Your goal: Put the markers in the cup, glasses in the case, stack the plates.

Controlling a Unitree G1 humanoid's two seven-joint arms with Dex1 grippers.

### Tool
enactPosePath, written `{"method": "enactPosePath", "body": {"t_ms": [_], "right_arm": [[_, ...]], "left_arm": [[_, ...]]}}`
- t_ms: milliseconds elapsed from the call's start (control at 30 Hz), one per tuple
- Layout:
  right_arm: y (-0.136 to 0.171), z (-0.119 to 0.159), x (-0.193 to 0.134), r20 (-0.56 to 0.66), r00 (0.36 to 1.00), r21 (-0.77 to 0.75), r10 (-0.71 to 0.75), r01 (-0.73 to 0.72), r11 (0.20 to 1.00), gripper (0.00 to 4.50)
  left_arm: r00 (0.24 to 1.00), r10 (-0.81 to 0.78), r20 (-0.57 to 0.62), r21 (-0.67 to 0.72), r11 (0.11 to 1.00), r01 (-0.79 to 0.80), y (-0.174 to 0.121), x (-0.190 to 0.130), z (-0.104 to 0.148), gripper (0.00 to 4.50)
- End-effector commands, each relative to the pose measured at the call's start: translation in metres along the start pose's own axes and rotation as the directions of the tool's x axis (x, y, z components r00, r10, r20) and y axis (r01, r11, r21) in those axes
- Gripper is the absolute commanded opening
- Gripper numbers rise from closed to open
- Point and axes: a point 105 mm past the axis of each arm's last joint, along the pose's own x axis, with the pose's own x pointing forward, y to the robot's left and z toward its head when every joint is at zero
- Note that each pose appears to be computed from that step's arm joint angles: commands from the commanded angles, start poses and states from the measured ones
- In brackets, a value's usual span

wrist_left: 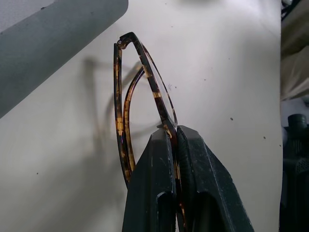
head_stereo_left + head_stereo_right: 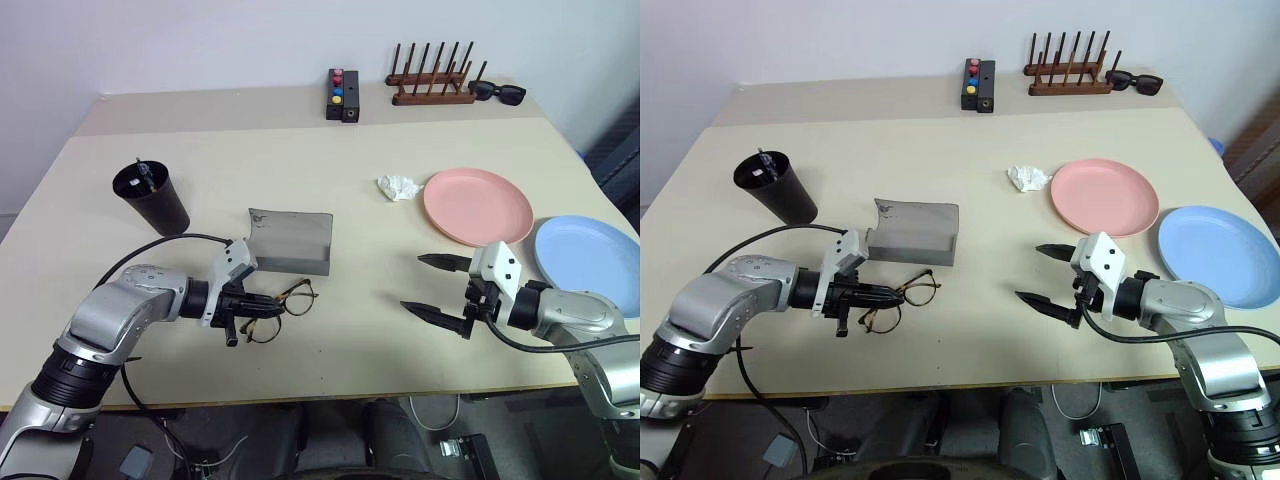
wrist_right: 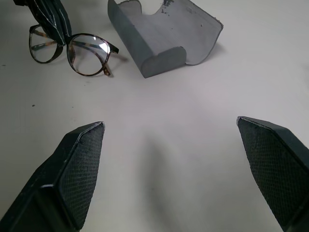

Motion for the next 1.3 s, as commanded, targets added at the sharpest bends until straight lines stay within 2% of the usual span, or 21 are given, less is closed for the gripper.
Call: {"method": "enactPosePath", "body": {"t_ms": [33,200,300,367,433,600,733,967,1067,1300], "right_arm": [[0.001,0.012,-0.001,0.032,0.999,-0.048,0.004,-0.003,0.999,4.5],[0.001,0.007,-0.002,0.033,0.999,-0.047,0.002,-0.001,0.999,4.5],[0.0,0.005,-0.001,0.034,0.999,-0.051,0.003,-0.001,0.999,4.5],[-0.001,0.004,0.0,0.037,0.999,-0.052,0.004,-0.002,0.999,4.5],[-0.002,0.004,0.002,0.041,0.999,-0.053,0.006,-0.004,0.999,4.5],[-0.003,0.004,0.006,0.049,0.999,-0.055,0.009,-0.006,0.998,4.5],[-0.004,0.01,0.012,0.058,0.998,-0.061,0.013,-0.009,0.998,4.5],[-0.001,0.018,0.011,0.06,0.998,-0.067,0.005,-0.001,0.998,4.5],[0.001,0.019,0.01,0.058,0.998,-0.067,0.001,0.003,0.998,4.5],[0.001,0.022,0.004,0.052,0.999,-0.064,-0.012,0.015,0.998,4.5]], "left_arm": [[1.0,0.009,0.012,0.037,0.999,-0.01,0.003,-0.008,0.004,0.05],[0.989,-0.128,0.078,0.184,0.977,0.112,-0.011,-0.024,0.035,0.05],[0.985,-0.159,0.068,0.267,0.954,0.136,-0.01,-0.035,0.045,0.05],[0.98,-0.129,0.152,0.37,0.927,0.064,0.003,-0.041,0.066,0.05],[0.978,-0.109,0.18,0.416,0.909,0.025,0.016,-0.046,0.084,0.05],[0.987,-0.094,0.131,0.477,0.879,0.02,0.044,-0.055,0.108,0.05],[0.996,-0.069,0.063,0.494,0.869,0.029,0.067,-0.052,0.104,0.05],[0.994,-0.099,-0.043,0.52,0.847,0.107,0.078,-0.031,0.086,0.05],[0.994,-0.097,-0.048,0.534,0.838,0.108,0.083,-0.024,0.084,0.05],[0.995,-0.094,-0.032,0.567,0.818,0.095,0.086,-0.021,0.095,0.05]]}}
